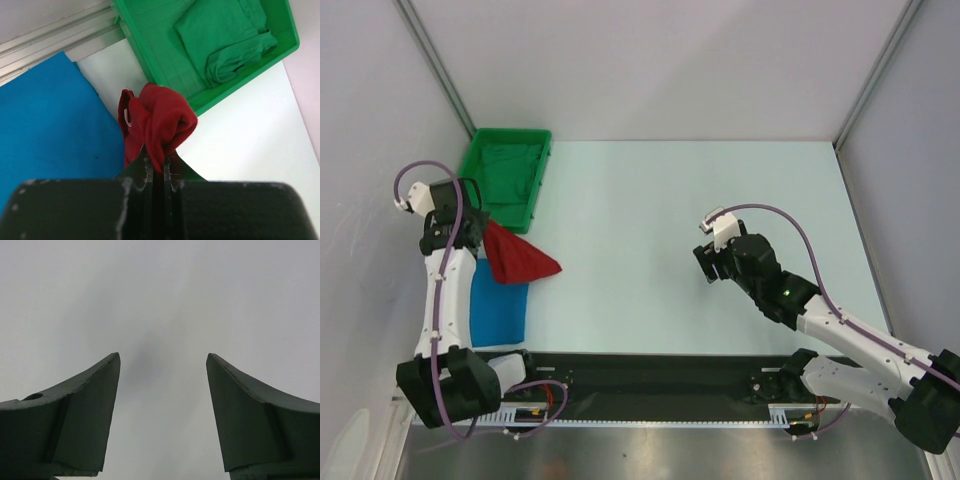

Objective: Fold and stack the t-shirts
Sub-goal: Neatly place the folded tshirt to the corner

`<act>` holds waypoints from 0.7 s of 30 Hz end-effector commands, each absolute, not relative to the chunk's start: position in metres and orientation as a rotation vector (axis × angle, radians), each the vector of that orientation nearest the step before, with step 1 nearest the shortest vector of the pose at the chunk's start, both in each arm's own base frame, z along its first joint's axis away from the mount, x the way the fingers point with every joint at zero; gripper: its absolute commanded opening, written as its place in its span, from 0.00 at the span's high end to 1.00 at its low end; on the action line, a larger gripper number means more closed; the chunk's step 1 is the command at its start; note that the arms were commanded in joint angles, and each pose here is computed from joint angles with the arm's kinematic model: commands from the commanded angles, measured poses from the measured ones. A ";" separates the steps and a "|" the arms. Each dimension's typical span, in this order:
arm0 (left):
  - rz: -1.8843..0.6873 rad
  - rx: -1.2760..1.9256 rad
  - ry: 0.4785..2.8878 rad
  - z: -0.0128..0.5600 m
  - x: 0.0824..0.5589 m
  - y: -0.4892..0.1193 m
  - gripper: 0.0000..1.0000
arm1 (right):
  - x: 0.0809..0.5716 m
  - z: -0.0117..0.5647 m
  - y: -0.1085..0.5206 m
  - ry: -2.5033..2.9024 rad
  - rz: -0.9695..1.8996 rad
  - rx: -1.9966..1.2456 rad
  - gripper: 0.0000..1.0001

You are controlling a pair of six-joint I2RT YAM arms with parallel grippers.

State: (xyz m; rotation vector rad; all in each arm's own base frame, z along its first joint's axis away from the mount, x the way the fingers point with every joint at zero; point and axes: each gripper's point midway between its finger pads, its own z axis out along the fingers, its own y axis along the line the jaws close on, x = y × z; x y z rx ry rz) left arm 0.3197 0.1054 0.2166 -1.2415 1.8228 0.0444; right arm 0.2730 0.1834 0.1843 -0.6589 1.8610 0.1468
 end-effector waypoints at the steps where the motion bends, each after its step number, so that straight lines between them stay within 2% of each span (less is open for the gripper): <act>1: 0.002 -1.180 1.708 0.265 0.340 0.121 1.00 | 0.274 0.197 0.186 1.817 0.170 -0.637 0.26; 21: 0.041 -1.249 1.740 0.251 0.336 0.171 1.00 | 0.274 0.195 0.188 1.813 0.171 -0.647 0.26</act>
